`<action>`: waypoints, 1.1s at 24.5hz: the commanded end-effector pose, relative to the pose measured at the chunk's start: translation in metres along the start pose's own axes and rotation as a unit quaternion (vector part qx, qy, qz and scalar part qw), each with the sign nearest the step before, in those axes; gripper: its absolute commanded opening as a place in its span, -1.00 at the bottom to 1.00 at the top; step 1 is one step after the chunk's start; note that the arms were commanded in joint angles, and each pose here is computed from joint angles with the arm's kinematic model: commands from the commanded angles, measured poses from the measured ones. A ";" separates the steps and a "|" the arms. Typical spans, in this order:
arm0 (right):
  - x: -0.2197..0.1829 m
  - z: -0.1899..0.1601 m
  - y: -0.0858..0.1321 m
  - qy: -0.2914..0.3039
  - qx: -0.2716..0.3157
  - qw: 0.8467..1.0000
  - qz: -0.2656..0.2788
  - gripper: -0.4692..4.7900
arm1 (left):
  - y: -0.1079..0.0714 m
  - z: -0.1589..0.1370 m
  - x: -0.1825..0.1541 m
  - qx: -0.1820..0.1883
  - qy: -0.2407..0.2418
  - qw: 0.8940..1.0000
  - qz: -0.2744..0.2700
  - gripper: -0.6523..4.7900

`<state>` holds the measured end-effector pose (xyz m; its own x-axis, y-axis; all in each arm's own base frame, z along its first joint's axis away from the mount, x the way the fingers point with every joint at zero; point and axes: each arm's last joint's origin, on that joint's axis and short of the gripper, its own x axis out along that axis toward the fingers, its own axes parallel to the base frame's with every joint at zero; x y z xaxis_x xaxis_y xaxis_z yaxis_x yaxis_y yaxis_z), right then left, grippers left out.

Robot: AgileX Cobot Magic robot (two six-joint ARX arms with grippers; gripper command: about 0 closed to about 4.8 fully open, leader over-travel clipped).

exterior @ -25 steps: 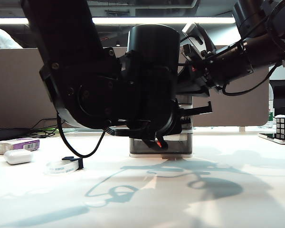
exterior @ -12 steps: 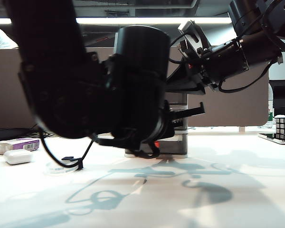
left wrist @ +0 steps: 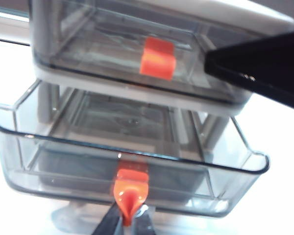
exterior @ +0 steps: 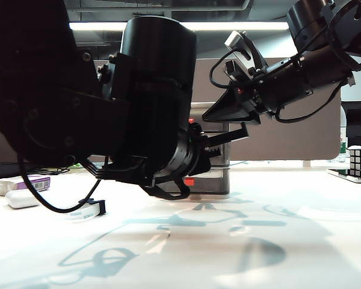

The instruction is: Open the second layer of the drawer on the table, pick up the transparent tape on the table and put it in, and finally close the drawer.

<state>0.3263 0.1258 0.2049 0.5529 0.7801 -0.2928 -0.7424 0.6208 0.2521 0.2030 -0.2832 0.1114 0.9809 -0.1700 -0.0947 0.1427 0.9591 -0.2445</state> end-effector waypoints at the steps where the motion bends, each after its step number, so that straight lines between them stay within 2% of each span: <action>1: -0.001 0.008 -0.001 -0.019 -0.013 1.000 -0.014 -0.84 | -0.004 -0.003 -0.009 0.014 0.015 1.000 -0.009 -0.78; 6: 0.001 0.008 -0.002 -0.019 -0.013 1.000 -0.014 -0.84 | -0.012 -0.004 -0.024 0.012 0.033 0.999 -0.028 -0.78; 10: 0.001 0.007 -0.003 -0.017 -0.012 1.000 -0.014 -0.84 | -0.011 -0.001 -0.030 0.008 0.048 0.998 -0.025 -0.78; 19: 0.001 0.007 -0.002 -0.016 -0.012 1.000 -0.011 -0.84 | -0.010 0.002 -0.032 0.025 0.063 0.998 -0.017 -0.78; 23: 0.001 0.007 -0.002 -0.016 -0.012 1.000 -0.010 -0.84 | -0.009 0.002 -0.033 0.035 0.071 0.997 -0.016 -0.56; 27: 0.001 0.007 -0.002 -0.016 -0.011 1.000 -0.010 -0.84 | -0.010 0.007 -0.041 0.047 0.077 0.996 -0.016 -0.55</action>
<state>0.3296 0.1261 0.2057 0.5673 0.7713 -0.2885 -0.7357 0.6321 0.2433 0.1656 -0.2853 0.1202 0.9446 -0.2247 -0.2394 0.1905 0.9689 -0.1579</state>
